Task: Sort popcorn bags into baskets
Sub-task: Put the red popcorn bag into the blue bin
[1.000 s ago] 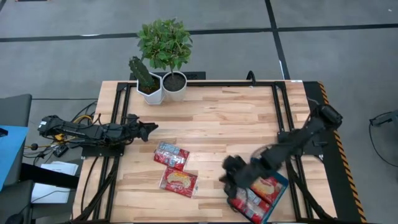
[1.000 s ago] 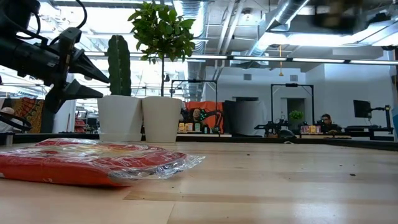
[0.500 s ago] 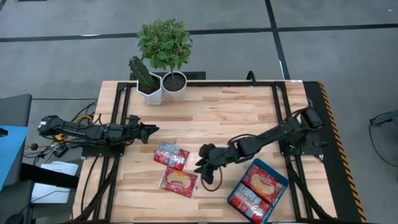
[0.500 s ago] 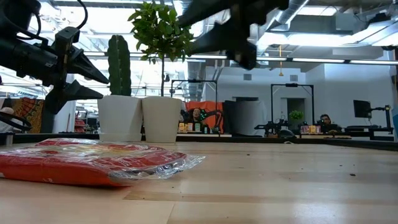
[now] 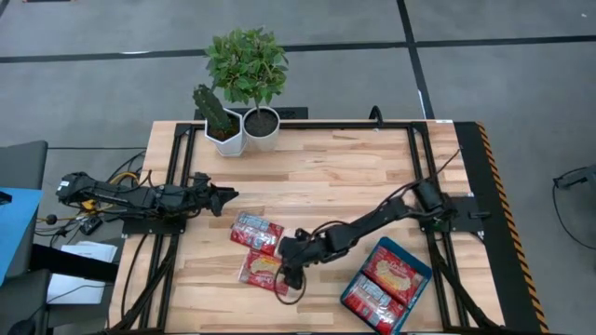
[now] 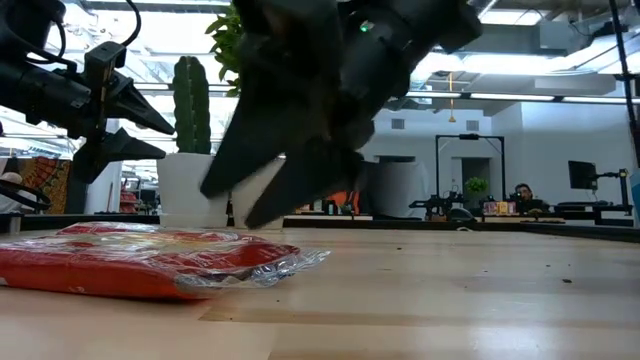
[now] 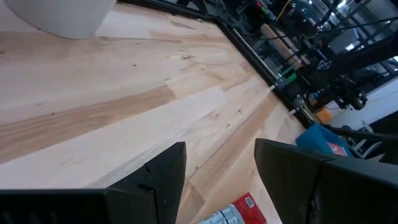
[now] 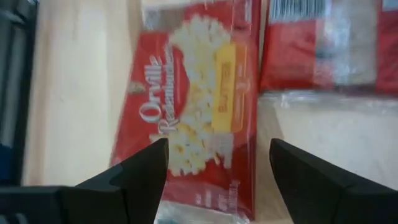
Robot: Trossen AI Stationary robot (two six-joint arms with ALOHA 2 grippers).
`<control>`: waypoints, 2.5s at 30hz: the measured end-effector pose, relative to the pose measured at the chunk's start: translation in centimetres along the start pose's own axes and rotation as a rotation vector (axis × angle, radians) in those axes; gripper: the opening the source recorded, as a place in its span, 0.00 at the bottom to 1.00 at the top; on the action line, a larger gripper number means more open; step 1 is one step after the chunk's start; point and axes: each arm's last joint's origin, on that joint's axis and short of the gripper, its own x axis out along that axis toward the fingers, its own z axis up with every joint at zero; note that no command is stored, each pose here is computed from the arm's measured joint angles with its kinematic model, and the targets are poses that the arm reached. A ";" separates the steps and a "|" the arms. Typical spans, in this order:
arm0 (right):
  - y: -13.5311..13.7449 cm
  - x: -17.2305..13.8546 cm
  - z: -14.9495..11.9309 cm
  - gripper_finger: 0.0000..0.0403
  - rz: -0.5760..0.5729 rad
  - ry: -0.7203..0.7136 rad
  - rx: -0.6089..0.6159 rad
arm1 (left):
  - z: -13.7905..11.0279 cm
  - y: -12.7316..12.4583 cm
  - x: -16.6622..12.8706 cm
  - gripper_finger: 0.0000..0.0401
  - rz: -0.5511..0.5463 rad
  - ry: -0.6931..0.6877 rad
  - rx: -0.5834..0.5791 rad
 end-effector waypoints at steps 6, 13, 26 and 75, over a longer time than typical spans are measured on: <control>0.4 2.5 -0.4 0.75 -0.063 0.081 -0.036 | 0.0 0.0 0.0 0.46 -0.002 0.001 0.020; 0.5 3.0 -0.8 0.65 -0.190 0.182 -0.065 | 0.0 0.0 0.0 0.46 0.008 0.000 0.027; 0.3 2.8 -1.2 0.04 -0.160 0.257 0.010 | 0.0 0.0 0.0 0.46 0.009 0.000 0.026; 14.5 -24.4 -15.2 0.07 -0.424 0.272 0.584 | -0.1 0.0 0.0 0.46 -0.002 0.013 0.020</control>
